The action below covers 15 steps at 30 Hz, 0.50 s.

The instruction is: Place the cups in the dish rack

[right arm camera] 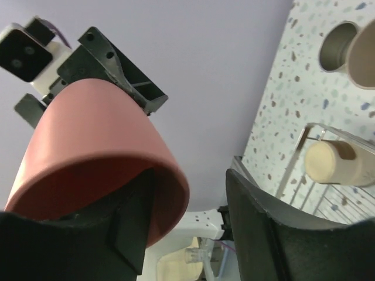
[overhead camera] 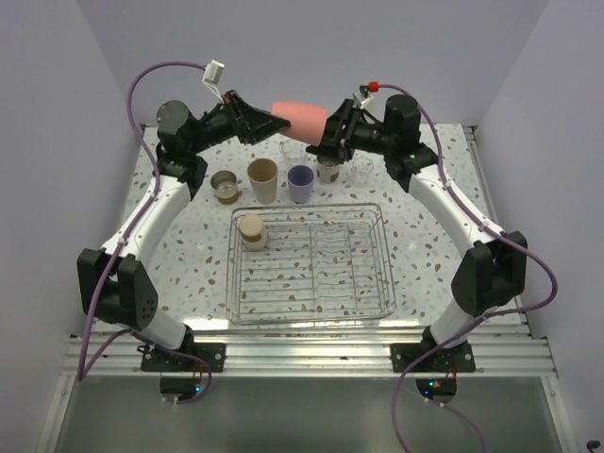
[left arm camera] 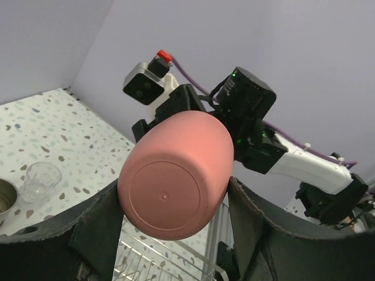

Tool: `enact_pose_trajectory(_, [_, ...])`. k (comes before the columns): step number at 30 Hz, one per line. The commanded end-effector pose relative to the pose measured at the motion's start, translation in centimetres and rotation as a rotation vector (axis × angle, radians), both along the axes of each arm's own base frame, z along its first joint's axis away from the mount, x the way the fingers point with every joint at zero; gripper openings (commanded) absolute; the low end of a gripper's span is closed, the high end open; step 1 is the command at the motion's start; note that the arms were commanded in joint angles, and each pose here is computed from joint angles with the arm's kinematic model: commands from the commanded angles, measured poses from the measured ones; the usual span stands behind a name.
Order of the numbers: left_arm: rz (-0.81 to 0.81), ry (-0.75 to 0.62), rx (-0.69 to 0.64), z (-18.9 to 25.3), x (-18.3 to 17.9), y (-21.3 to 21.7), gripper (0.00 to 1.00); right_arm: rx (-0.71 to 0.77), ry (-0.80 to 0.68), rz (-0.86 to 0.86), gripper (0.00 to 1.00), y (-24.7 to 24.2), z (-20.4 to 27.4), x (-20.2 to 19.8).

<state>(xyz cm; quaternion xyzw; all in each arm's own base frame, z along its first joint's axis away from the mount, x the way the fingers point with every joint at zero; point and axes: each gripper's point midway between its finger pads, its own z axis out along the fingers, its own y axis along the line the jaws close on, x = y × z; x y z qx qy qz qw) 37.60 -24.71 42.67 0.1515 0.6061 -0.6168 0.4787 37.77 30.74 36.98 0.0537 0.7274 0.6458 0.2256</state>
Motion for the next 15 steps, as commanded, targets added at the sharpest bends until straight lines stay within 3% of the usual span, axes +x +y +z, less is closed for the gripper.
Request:
enact_pose_trajectory(1, [0.087, -0.054, 0.049, 1.2, -0.1, 1.0, 0.0, -0.112, -0.044, -0.016, 0.57, -1.7, -0.1, -0.6])
enact_pose_trajectory(7, [0.198, -0.033, 0.173, -1.0, 0.3, 2.4, 0.0, -0.234, -0.017, -0.122, 0.59, -6.4, -2.0, -0.3])
enact_pose_trajectory(12, [0.312, 0.044, 0.359, -5.1, 0.6, 4.4, 0.0, -0.514, 0.072, -0.308, 0.59, -13.3, -6.3, -0.9])
enact_pose_trajectory(15, [0.352, 0.058, 0.477, -7.4, -0.1, 5.3, 0.0, -0.631, 0.122, -0.331, 0.58, -15.3, -8.3, -1.7])
